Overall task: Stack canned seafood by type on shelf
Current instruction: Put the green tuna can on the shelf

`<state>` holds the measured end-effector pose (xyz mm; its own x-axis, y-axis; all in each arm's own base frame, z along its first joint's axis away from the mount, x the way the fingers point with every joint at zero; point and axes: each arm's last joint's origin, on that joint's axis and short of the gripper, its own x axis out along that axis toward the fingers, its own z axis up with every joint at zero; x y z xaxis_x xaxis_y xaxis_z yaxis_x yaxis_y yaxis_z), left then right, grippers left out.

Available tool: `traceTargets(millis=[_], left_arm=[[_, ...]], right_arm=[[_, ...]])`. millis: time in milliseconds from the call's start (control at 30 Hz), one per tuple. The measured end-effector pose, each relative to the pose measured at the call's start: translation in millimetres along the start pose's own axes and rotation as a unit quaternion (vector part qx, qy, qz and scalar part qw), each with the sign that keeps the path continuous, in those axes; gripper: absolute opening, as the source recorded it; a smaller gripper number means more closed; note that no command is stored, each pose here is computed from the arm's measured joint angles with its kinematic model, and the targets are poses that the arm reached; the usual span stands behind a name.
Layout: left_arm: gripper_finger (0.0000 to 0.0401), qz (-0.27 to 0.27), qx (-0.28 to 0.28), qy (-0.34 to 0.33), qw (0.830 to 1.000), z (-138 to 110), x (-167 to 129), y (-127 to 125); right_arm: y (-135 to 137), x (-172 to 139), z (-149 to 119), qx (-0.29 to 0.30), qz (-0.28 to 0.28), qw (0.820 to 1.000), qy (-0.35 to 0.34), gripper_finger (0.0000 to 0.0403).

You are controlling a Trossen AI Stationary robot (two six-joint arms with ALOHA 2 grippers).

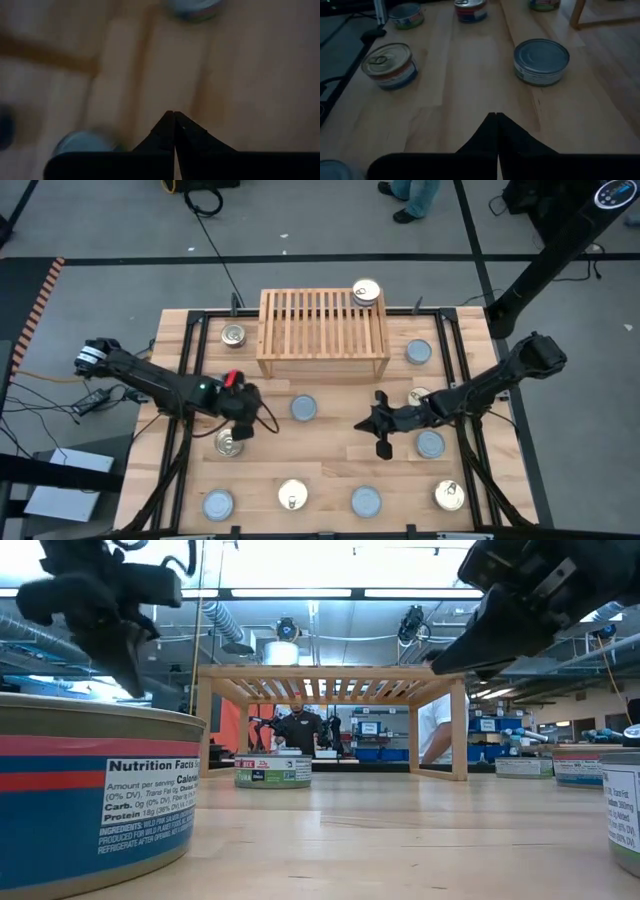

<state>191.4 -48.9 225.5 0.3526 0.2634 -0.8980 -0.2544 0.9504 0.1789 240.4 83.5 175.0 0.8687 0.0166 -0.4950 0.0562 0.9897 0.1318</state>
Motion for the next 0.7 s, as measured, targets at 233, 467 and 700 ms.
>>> traceTargets(millis=[233, 467, 700], left_arm=[[0.0003, 0.087, -0.038, 0.052, 0.994, -20, 13, 13], [0.0002, 0.115, -0.058, 0.09, 0.988, -37, 35, 25], [0.0032, 0.061, -0.056, 0.078, 0.993, -32, 40, 22]], right_arm=[[4, -2, -1, -0.015, -0.002, 1.0, -0.001, 0.0005], [4, -2, -1, -0.015, -0.002, 1.0, -0.001, 0.0005], [4, -2, -1, -0.015, -0.003, 1.0, -0.001, 0.0005]])
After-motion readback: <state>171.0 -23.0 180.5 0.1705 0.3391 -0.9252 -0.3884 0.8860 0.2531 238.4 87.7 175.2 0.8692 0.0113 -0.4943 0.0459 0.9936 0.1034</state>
